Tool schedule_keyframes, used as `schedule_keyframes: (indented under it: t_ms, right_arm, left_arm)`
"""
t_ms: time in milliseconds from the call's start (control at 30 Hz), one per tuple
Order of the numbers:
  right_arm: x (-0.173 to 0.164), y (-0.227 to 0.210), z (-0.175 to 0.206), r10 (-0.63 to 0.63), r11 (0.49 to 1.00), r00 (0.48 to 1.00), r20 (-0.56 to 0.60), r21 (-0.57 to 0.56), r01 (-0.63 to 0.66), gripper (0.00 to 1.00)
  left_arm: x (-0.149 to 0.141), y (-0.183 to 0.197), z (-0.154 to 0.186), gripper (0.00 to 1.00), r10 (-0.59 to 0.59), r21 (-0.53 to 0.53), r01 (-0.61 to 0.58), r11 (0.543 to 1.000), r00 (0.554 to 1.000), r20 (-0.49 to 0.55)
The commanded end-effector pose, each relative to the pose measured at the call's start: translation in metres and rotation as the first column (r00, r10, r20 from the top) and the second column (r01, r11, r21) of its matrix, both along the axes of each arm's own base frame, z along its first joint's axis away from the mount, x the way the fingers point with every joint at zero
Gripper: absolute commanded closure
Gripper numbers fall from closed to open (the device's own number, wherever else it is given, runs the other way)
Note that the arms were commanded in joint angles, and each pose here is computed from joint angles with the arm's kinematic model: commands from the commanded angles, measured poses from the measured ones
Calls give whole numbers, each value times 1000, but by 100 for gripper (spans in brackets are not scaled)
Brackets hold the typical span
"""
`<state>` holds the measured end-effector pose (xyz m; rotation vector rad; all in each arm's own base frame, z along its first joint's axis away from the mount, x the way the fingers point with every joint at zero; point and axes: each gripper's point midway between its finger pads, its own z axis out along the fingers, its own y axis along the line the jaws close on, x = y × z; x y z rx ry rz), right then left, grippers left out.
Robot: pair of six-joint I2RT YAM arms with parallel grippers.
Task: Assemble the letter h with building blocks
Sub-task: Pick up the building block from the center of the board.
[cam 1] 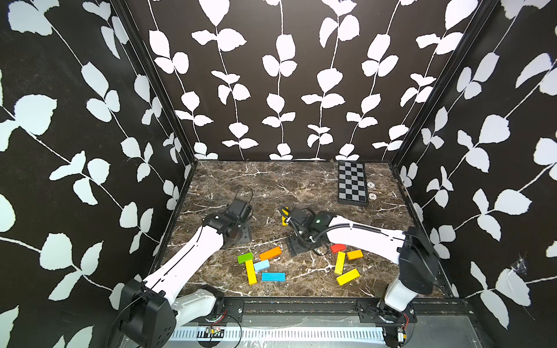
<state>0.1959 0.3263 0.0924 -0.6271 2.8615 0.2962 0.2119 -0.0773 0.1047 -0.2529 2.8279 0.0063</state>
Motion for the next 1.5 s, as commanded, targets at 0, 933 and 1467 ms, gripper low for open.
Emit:
schedule_keyframes:
  t_ms: [0,933,1467]
  right_arm:
    - [-1,12,7,29,999,999,39,-36,-28,19]
    - [13,-66,34,-241,968,968,76,98,233,20]
    - [12,-64,32,-245,966,967,63,105,238,20]
  left_arm:
    - [-18,-5,-16,32,43,-60,-48,997,996,-78]
    - [-30,-26,-96,21,54,-65,-71,995,969,-242]
    - [-15,-25,-95,41,32,-75,-51,996,974,-226]
